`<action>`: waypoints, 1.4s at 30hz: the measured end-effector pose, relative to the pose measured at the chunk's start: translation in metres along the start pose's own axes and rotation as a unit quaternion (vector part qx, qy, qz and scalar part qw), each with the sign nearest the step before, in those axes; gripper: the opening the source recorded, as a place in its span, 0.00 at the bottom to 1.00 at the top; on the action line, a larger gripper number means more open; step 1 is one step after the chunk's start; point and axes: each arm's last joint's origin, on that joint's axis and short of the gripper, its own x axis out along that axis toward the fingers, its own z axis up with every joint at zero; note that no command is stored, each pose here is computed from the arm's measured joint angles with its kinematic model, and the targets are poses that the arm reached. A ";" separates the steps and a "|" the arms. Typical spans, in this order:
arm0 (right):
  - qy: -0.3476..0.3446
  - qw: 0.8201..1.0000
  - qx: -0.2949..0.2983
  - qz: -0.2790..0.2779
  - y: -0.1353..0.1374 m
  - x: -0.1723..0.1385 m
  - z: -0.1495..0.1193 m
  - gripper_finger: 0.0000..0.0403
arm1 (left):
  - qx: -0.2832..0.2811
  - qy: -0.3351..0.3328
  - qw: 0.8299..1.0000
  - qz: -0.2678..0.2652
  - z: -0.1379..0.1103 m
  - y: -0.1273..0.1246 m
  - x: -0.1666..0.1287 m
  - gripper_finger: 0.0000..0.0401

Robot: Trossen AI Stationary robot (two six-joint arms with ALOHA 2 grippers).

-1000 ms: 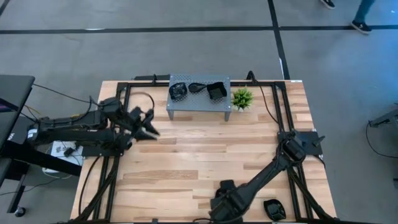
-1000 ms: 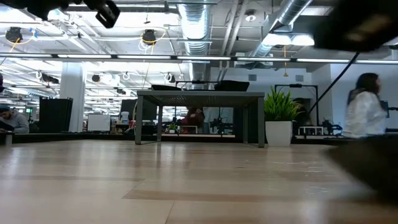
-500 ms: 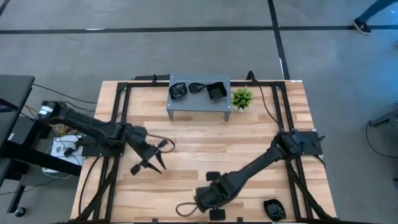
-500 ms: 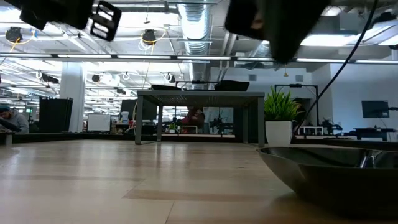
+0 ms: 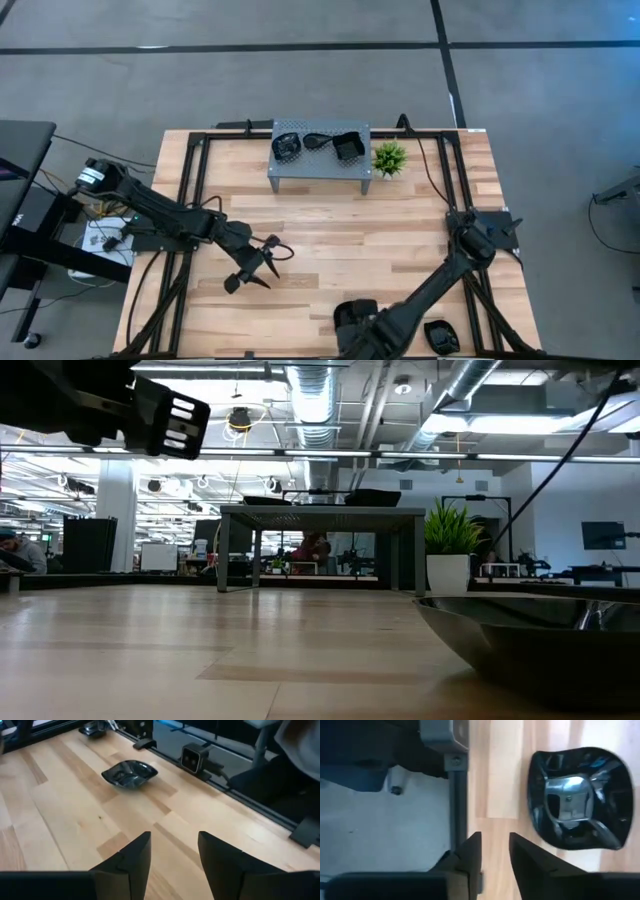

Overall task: Pick & Place Mini shaped plates
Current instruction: Stack the leaf-shaped plate on top of the leaf-shaped plate on the shelf

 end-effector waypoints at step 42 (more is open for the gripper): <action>0.014 0.993 -0.098 -0.071 -0.056 0.054 0.000 0.04 | -0.012 -0.073 0.997 0.020 0.022 0.000 -0.020 0.39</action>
